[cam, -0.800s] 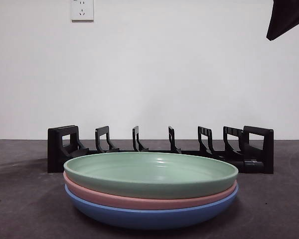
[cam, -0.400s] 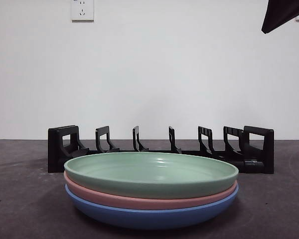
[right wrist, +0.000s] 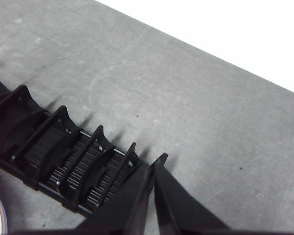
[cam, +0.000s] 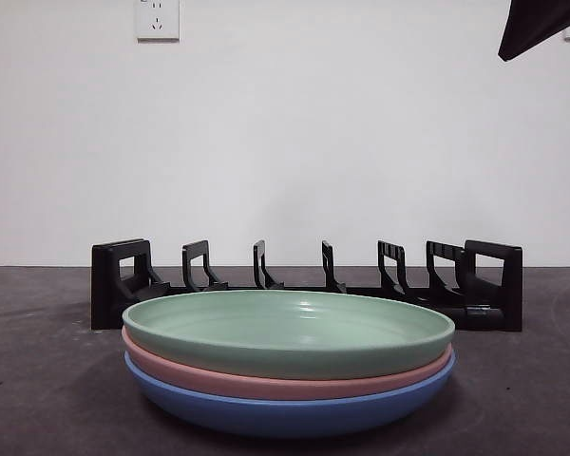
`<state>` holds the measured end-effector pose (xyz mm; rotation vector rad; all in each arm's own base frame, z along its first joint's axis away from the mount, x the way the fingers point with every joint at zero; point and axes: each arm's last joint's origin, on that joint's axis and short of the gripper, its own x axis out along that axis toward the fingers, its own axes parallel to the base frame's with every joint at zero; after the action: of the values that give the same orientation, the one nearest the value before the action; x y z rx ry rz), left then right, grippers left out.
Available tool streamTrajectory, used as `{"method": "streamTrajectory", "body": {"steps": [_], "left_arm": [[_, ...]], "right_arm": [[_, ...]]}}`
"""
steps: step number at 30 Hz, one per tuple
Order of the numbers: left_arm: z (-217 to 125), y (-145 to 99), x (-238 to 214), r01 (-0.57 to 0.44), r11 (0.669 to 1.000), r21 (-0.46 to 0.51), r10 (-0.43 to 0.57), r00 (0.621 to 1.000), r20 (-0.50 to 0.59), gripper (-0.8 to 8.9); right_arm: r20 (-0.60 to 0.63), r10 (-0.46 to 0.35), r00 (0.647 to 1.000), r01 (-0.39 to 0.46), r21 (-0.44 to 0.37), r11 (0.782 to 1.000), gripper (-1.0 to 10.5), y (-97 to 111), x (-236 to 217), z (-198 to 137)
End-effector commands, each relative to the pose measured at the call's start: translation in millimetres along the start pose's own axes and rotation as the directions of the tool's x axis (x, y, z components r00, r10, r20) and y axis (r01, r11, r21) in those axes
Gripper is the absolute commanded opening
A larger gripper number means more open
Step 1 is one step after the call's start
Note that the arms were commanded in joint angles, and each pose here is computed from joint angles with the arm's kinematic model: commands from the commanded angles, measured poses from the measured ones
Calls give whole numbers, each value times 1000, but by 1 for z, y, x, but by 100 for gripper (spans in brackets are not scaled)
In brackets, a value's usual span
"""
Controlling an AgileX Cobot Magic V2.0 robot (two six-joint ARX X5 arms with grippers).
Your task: Place the plate
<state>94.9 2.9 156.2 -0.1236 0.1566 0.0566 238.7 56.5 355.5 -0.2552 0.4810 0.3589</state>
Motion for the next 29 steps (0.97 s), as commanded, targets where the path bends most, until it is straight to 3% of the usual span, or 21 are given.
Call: {"method": "streamTrajectory", "body": {"steps": [1,9,11,14,16,20,23,29], "left_arm": [[-7,1,2,-4,1000,-13,3,1000,-25,8],[-7,1,2,-4,1000,-13,4,1000,-25,8],[-7,1,2,-4,1000,-13,3,1000,-25,8],[-7,1,2,-4,1000,-13,3,1000,-25,8],[-7,1,2,-4,1000,-13,3,1000,-24,8],[-6,1,2,-4,1000,-13,3,1000,-23,8],[-6,1,2,-4,1000,-13,3,1000,-23,8],[-6,1,2,-3,1000,-13,3,1000,-23,8]], "right_arm": [[14,-1,1000,1,14,1000,19,0,0,3],[24,-4,1000,4,4,1000,19,2,-4,4],[53,-61,997,63,-44,997,19,-1,-11,7],[107,-86,991,91,-41,995,19,0,-17,-1],[166,-119,979,123,-10,992,19,3,-24,-22],[274,-254,928,233,107,967,19,14,-41,-107],[300,-294,908,251,174,952,19,25,-47,-162],[343,-399,850,323,259,910,19,34,-48,-218]]}}
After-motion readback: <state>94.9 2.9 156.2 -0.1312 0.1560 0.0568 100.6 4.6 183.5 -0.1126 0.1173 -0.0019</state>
